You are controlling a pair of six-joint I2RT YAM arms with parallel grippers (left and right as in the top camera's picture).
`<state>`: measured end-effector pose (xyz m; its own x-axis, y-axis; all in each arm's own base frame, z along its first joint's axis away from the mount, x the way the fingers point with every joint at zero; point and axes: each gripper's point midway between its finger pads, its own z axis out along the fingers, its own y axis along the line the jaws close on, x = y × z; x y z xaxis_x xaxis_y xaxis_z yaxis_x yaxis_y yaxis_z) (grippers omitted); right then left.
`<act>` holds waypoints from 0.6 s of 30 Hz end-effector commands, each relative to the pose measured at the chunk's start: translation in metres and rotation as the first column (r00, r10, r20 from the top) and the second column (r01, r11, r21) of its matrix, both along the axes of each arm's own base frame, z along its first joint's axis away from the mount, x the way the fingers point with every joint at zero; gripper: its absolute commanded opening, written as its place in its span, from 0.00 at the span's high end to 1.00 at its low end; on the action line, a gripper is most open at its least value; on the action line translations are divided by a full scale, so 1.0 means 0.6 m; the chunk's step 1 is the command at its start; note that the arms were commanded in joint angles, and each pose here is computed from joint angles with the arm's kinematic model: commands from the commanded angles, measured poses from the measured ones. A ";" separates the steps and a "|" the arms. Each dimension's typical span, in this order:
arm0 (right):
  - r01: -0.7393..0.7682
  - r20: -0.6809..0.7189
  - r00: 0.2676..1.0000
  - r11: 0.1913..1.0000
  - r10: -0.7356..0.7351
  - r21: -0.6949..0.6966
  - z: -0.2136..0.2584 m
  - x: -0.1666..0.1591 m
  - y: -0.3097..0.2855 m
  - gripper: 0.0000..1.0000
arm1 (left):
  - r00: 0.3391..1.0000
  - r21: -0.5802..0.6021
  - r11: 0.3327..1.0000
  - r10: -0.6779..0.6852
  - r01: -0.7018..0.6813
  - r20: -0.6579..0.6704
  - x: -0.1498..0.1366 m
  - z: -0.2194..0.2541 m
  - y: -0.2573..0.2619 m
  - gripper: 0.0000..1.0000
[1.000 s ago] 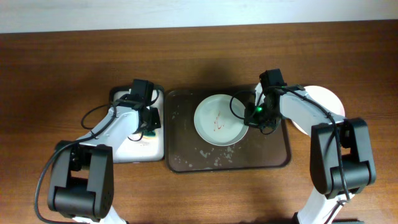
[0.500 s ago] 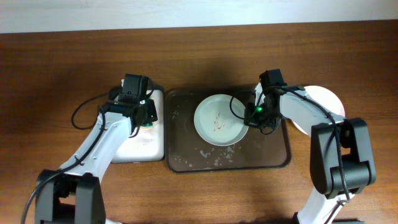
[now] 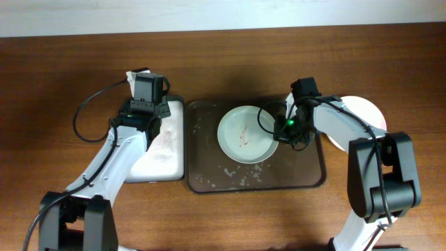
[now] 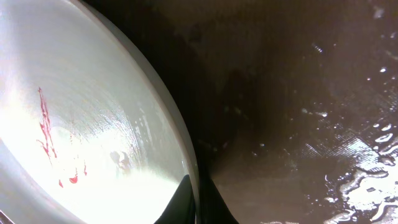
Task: Clean dirty plates on tray and stack at the side
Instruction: 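Dip the sponge in the soapy water with the left gripper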
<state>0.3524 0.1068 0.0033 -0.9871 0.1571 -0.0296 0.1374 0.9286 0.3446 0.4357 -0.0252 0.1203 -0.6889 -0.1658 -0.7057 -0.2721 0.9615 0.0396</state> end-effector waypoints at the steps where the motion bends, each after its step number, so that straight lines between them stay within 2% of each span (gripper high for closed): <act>1: 0.011 -0.040 0.999 0.999 -0.013 -0.041 -0.017 -0.016 -0.011 0.96 | 0.997 0.037 0.999 0.009 -0.011 0.073 0.015 0.043 0.013 1.00; 12: 0.011 -0.037 0.999 0.999 -0.013 -0.041 -0.017 -0.015 -0.011 0.96 | 0.997 0.059 0.998 -0.015 0.011 0.070 0.016 0.044 0.012 1.00; 14: 0.011 -0.037 0.999 0.999 -0.013 -0.041 -0.017 -0.015 -0.011 0.96 | 0.997 0.030 0.998 -0.056 0.058 -0.059 -0.018 0.007 0.002 1.00; 17: 0.011 -0.038 0.999 0.999 -0.013 -0.040 -0.017 -0.015 -0.011 0.96 | 0.953 -0.081 0.988 -0.145 0.128 -0.265 -0.085 -0.058 -0.028 1.00; 18: 0.011 -0.038 0.999 0.999 -0.013 -0.040 -0.017 -0.015 -0.011 0.96 | 0.941 -0.079 0.989 -0.144 0.125 -0.305 -0.100 -0.078 -0.025 0.96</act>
